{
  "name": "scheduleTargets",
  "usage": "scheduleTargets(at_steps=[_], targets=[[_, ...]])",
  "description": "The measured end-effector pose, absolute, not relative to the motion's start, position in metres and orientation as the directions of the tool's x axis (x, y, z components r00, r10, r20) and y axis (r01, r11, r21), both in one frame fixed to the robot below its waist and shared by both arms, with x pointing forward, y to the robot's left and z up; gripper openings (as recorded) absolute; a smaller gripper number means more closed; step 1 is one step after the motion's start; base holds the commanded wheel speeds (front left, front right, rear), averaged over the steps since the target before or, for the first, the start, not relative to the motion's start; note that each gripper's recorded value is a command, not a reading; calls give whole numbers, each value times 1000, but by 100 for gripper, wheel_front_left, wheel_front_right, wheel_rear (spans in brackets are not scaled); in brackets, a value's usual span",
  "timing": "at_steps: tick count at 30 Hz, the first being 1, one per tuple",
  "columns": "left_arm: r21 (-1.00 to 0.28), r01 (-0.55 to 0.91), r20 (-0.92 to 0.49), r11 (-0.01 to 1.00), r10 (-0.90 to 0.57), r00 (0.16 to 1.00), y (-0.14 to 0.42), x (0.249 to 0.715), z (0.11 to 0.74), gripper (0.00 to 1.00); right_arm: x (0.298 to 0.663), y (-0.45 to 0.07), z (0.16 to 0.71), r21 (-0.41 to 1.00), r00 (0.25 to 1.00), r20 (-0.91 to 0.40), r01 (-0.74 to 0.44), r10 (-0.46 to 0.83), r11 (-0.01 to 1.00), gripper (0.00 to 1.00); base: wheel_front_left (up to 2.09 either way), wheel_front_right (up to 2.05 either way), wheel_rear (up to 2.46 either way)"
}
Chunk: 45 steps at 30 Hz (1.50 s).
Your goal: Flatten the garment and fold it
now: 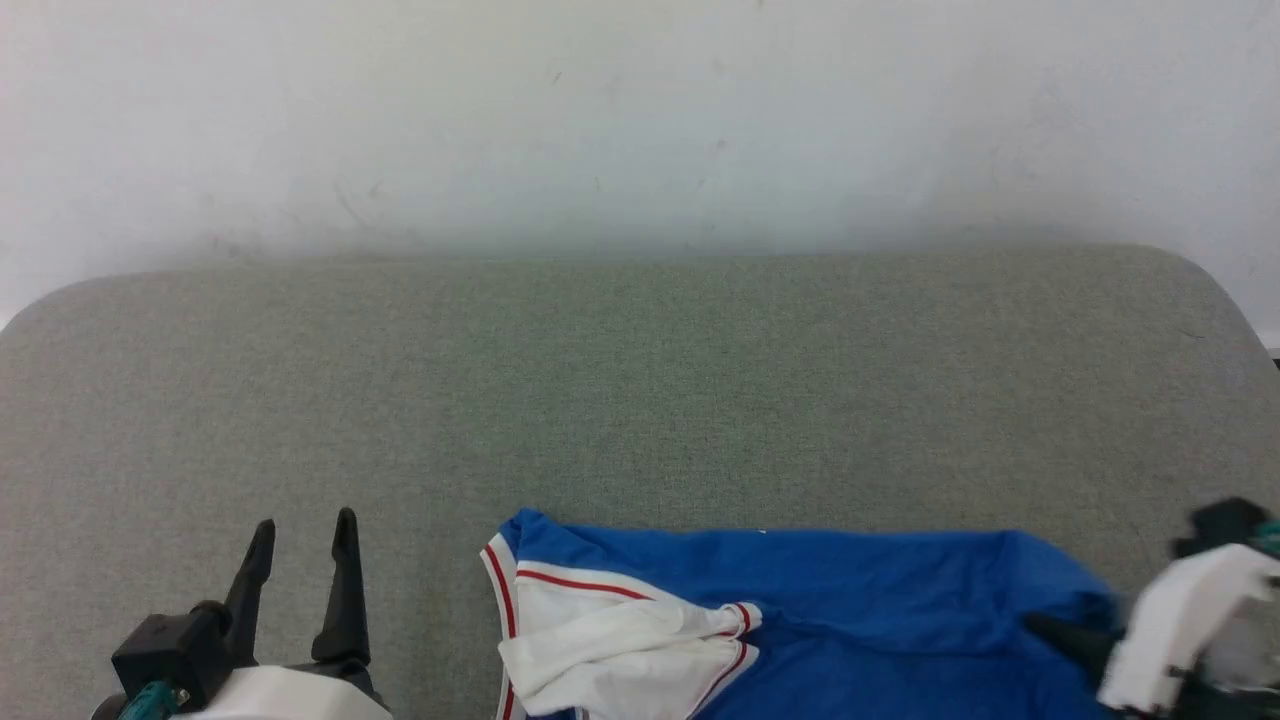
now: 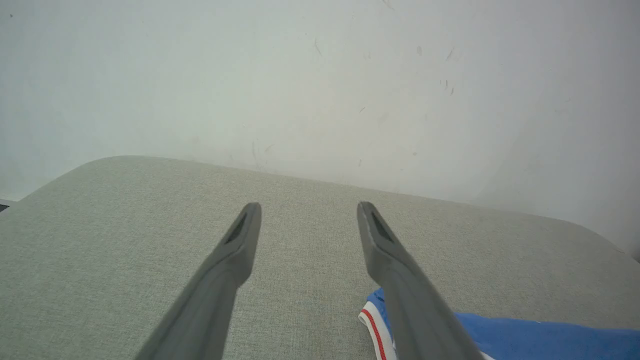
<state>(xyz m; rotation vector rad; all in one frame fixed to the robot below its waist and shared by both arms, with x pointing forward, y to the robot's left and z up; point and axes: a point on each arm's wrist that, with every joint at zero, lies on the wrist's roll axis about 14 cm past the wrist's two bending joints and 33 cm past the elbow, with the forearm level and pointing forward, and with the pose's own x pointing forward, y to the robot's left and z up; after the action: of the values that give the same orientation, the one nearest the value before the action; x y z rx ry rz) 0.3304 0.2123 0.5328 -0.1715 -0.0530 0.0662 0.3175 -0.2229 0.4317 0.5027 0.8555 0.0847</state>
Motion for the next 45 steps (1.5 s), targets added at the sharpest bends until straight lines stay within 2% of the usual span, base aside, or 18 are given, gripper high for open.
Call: scheduleTargets(at_steps=[3,7,18,21,23,24,25,26,30,39,43,45], targets=[[-172,-61,40,983,68,997,212,331,531,100,316,-161,441,627,612,-628,32,481,778,0,0,0,0],[-172,-65,32,983,72,997,213,330,529,100,317,-103,455,735,547,-529,-86,648,673,0,0,0,0],[-171,-103,57,980,114,992,226,329,537,100,316,37,474,894,383,-280,-229,880,384,0,0,0,0],[-168,-118,47,979,127,991,231,328,534,100,312,61,466,889,345,-292,-246,892,386,0,0,0,0],[-167,-127,42,978,136,990,233,328,532,100,316,67,452,864,356,-332,-258,874,433,0,0,0,0],[-166,-132,39,977,140,989,234,328,531,100,319,68,445,847,372,-352,-264,859,461,30,0,0,0],[-166,-137,36,977,145,989,236,328,530,100,321,69,438,833,379,-370,-270,848,484,81,0,0,0],[-166,-140,33,976,148,988,236,328,529,100,322,70,433,822,382,-382,-276,841,499,100,0,0,0],[-164,-152,18,975,157,987,239,328,525,100,323,83,431,775,375,-391,-359,840,521,100,0,0,0],[-166,-117,32,979,124,992,229,335,528,100,316,104,456,434,323,-420,-749,848,500,100,0,0,0],[-168,-99,38,981,106,994,224,338,530,100,325,93,474,304,384,-361,-813,850,496,100,0,0,0],[-169,-90,40,982,98,994,221,339,531,100,335,83,488,265,444,-293,-814,847,517,100,0,0,0]])
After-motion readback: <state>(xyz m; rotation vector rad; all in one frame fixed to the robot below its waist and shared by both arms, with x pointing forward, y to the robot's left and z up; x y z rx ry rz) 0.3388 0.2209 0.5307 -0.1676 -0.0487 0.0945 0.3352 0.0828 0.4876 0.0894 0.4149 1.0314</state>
